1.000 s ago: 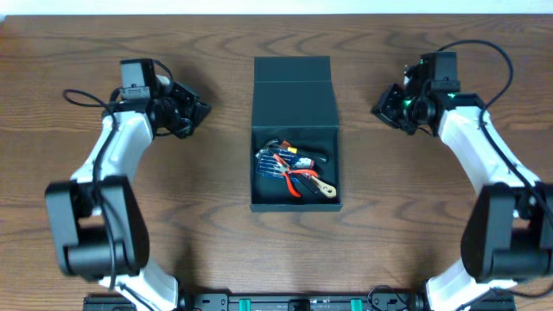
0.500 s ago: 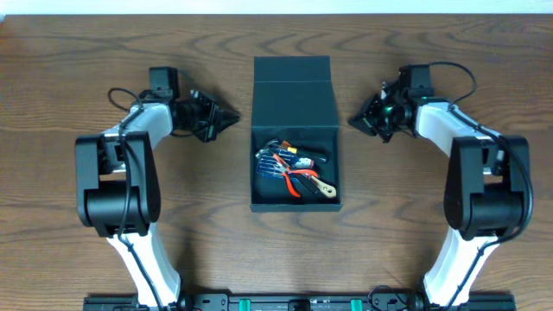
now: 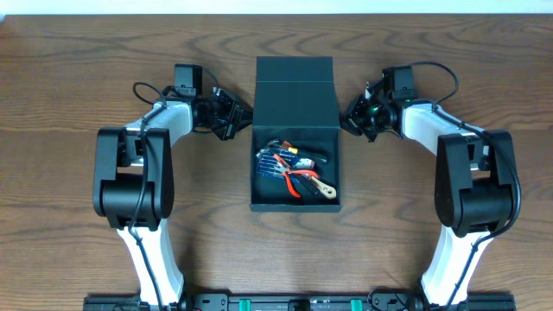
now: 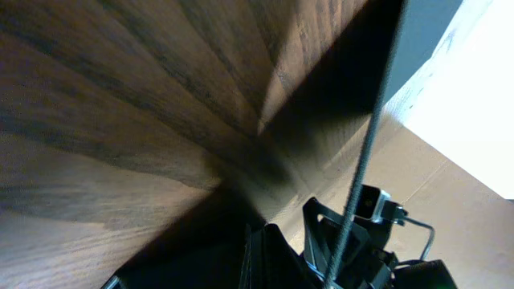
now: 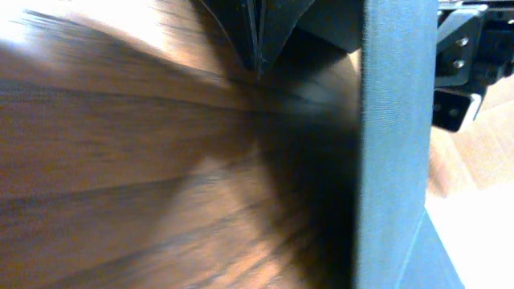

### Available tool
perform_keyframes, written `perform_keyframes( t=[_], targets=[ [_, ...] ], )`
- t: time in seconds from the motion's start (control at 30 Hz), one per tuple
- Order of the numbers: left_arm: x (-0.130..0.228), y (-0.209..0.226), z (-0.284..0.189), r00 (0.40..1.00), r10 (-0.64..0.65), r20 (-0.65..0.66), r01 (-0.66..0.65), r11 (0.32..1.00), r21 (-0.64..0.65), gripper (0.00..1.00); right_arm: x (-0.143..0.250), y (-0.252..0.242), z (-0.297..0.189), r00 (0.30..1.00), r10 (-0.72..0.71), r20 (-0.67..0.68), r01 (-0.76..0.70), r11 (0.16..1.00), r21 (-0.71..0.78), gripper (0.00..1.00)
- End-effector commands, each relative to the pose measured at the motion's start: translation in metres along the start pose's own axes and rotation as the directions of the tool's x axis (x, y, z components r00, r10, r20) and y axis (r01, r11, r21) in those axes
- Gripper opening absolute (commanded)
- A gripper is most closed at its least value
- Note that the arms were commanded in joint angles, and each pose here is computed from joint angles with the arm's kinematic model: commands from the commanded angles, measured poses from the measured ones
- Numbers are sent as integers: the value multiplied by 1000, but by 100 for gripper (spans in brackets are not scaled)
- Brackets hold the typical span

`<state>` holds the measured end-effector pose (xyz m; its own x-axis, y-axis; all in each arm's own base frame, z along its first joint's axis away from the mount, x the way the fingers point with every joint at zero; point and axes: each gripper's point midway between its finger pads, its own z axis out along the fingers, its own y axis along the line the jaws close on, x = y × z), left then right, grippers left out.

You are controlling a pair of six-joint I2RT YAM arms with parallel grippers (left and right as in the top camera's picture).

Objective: Pack container
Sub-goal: 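Push the lid down with both grippers to close the box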

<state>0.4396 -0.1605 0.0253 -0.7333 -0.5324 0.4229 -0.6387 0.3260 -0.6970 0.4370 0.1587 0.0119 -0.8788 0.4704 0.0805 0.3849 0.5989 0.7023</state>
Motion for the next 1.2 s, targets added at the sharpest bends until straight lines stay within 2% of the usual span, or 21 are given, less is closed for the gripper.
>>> perform_keyframes(
  t=[0.0,0.17,0.33,0.5,0.97,1.17],
  targets=[
    [1,0,9,1000,2,-17,-2,1000,-6,6,3,9,8,1000,-14,-15,14,1000,-18,1],
    [7,-4,16,999,32,-39,-31,999,6,5,3,13,11,999,-44,-6,43,999,-21,1],
    [18,-34,12,982,168,-87,-157,981,115,5,5,29,13,980,-197,1,196,978,-75,1],
    [23,-56,1,956,282,-75,-270,952,143,6,5,38,8,951,-309,20,309,946,-93,1],
    [38,-50,-10,877,467,-112,-458,884,95,6,0,83,-34,856,-494,154,511,853,-105,1],
    [32,-40,-18,855,513,-77,-514,858,5,6,-1,100,-54,825,-526,205,552,829,-96,1]
  ],
)
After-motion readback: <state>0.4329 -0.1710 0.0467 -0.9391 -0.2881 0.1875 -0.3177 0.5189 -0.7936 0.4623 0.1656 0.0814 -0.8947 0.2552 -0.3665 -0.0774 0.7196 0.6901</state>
